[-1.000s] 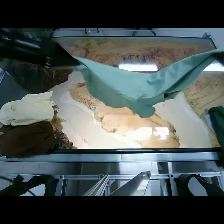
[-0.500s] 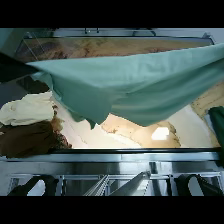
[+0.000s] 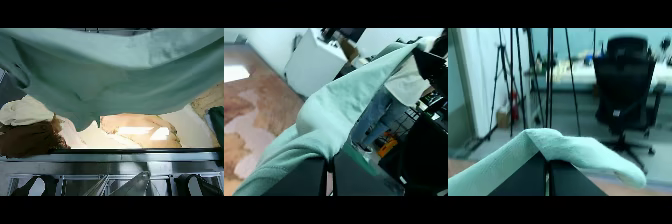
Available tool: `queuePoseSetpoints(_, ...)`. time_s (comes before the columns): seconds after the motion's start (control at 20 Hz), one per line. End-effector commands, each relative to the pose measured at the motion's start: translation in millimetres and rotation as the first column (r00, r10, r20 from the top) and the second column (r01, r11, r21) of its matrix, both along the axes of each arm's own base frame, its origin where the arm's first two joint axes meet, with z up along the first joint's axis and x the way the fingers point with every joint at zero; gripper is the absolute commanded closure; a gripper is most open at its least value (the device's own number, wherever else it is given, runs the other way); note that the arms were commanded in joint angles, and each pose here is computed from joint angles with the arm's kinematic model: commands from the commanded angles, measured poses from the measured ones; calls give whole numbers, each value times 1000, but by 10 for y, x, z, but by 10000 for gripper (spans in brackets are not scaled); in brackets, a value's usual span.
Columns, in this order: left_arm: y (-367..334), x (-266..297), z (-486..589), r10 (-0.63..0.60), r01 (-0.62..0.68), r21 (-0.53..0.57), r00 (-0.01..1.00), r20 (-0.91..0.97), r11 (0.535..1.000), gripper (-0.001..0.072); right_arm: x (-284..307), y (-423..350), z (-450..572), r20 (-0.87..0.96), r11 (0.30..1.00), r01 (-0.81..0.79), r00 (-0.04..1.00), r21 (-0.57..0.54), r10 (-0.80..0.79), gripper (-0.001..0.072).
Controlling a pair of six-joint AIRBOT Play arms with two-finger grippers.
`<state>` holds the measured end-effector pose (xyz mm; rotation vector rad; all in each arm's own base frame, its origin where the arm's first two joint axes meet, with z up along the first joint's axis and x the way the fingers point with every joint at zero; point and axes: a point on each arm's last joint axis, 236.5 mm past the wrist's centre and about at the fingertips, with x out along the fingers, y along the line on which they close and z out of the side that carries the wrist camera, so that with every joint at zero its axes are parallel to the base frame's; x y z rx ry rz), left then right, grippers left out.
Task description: Fold the shirts.
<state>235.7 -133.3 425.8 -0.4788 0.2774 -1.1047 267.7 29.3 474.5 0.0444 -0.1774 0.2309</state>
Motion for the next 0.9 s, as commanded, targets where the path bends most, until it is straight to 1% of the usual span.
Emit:
queuePoseSetpoints(0.0,-64,-379,557,-30,37,-31,982,186,999,686,-354,69,556,177,998,51,983,-32,-44,690)
queuePoseSetpoints(0.1,-86,-458,674,1,-4,14,970,244,1000,686,-477,46,648,221,994,97,972,-46,-85,690)
queuePoseSetpoints(0.15,-74,-455,710,33,-45,39,963,266,998,686,-516,27,657,229,990,125,967,-62,-107,690)
queuePoseSetpoints(0.25,50,-295,654,141,-172,99,955,260,980,685,-472,-27,600,204,988,142,971,-63,-127,690)
queuePoseSetpoints(0.3,196,-113,519,231,-258,130,954,190,957,684,-358,-48,501,157,991,122,981,-54,-112,690)
queuePoseSetpoints(0.35,350,71,338,294,-310,163,949,113,937,683,-155,-64,294,62,997,77,995,-33,-75,690)
queuePoseSetpoints(0.4,450,234,131,310,-310,183,950,30,933,684,81,-83,15,-59,1000,24,998,1,-24,690)
queuePoseSetpoints(0.5,434,527,-343,218,-191,181,965,-145,965,683,607,-131,-683,-305,988,-91,944,122,124,690)
queuePoseSetpoints(0.55,376,716,-693,168,-121,191,952,-254,974,683,826,-165,-1016,-389,974,-122,902,189,188,690)
queuePoseSetpoints(0.65,199,1115,-1514,97,9,231,891,-444,973,682,1254,-258,-1788,-535,945,-116,800,306,272,690)
queuePoseSetpoints(0.75,11,1543,-2349,79,79,238,805,-587,968,678,1590,-277,-2604,-644,914,-91,682,395,346,689)
queuePoseSetpoints(0.8,-72,1746,-2690,65,99,220,768,-637,970,634,1756,-296,-2977,-679,906,-70,639,417,361,689)
queuePoseSetpoints(0.85,-123,1962,-3010,55,108,194,727,-685,975,442,1948,-356,-3338,-707,901,-33,607,433,362,688)
